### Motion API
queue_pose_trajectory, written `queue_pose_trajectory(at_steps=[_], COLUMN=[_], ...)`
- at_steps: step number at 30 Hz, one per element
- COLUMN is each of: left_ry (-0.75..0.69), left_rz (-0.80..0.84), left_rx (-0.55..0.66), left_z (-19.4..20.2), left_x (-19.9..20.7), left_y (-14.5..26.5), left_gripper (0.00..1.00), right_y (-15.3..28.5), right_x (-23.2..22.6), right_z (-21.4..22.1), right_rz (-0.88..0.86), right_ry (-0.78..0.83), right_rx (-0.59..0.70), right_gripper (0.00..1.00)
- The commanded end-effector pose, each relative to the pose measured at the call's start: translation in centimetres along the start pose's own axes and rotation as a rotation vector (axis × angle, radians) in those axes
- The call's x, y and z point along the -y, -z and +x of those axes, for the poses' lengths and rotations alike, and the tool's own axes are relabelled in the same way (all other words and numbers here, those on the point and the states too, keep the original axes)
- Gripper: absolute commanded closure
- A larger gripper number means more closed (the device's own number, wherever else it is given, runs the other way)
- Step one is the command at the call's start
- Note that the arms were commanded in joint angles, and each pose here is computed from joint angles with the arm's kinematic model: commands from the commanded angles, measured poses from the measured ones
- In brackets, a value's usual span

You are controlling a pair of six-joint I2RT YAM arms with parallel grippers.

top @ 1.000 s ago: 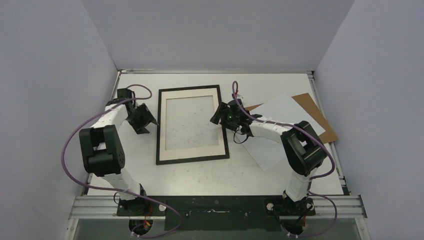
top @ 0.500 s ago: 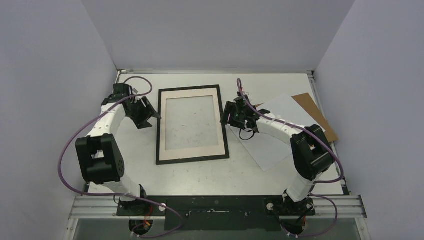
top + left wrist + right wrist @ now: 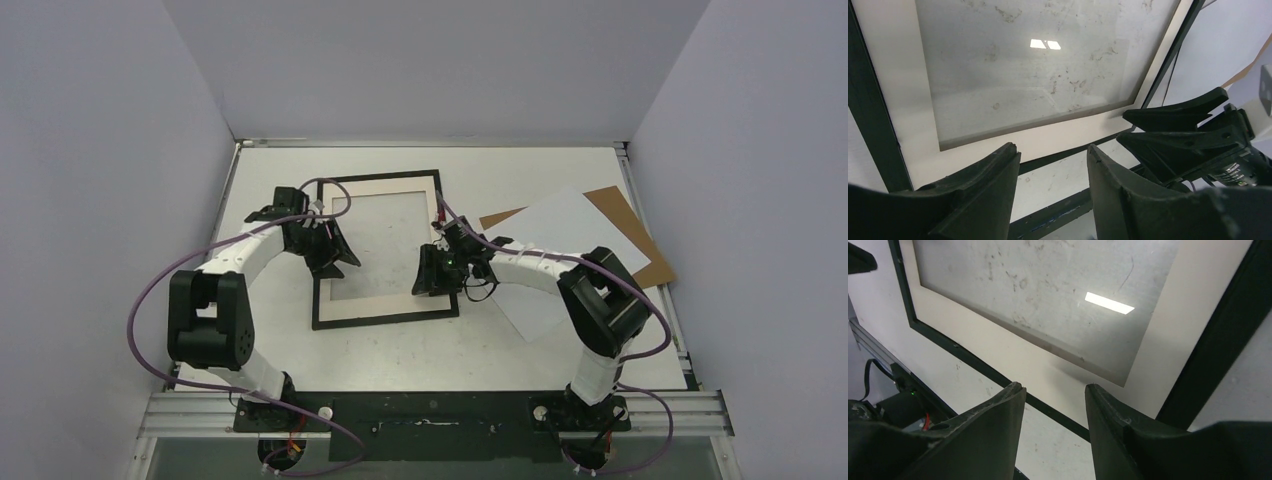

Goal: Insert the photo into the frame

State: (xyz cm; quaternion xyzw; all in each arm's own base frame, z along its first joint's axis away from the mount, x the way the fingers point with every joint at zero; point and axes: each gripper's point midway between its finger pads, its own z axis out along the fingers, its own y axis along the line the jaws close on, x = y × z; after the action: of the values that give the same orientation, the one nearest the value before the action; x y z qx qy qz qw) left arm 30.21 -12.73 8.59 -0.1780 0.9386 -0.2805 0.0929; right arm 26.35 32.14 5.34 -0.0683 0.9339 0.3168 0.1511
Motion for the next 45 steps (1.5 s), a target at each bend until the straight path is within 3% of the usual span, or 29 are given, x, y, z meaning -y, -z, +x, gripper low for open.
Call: queue_pose_trajectory(at_steps=[1,6,11,20,25,31,38,45], left_ry=[-0.013,-0.014,-0.018,-0.040,-0.060,-0.131,-0.212,-0.351], left_rz=[0.016,-0.012,-0.018,-0.025,-0.021,0.004,0.139,0.272], left_rx=[0.026,0.007,-0.001,-0.013,0.005,0.098,0.226,0.229], left_z=[-0.8,-0.4,-0.3,0.0,-0.7,-2.9,-5.6,-6.2], left_x=[0.4,-0.1,-0.1,0.2,1.0,3.4,7.9,16.0], left_y=[-0.9,-1.7,-2.0,-2.2,-1.3,1.3,3.3,0.2], left_gripper=[0.50,0.51,0.51,0.51,0.50,0.49,0.45,0.38], right_y=[-0.7,-1.3,-1.5,-1.5,1.4,7.6,13.9,18.7], right_x=[-0.7,0.9,1.5,0.0,-2.2,-2.8,7.7,18.8], right_z=[1.3,2.1,0.6,-1.5,-3.0,-8.2,-12.0,-8.9], right_rz=[-0.045,0.022,0.089,0.045,-0.006,0.042,0.415,0.638], right_ry=[0.053,0.087,0.135,0.194,0.205,0.150,-0.097,-0.478], right_rx=[-0.071,-0.112,-0.041,0.098,0.168,0.354,0.485,0.460], right_gripper=[0.53,0.53,0.53,0.53,0.52,0.43,0.35,0.31])
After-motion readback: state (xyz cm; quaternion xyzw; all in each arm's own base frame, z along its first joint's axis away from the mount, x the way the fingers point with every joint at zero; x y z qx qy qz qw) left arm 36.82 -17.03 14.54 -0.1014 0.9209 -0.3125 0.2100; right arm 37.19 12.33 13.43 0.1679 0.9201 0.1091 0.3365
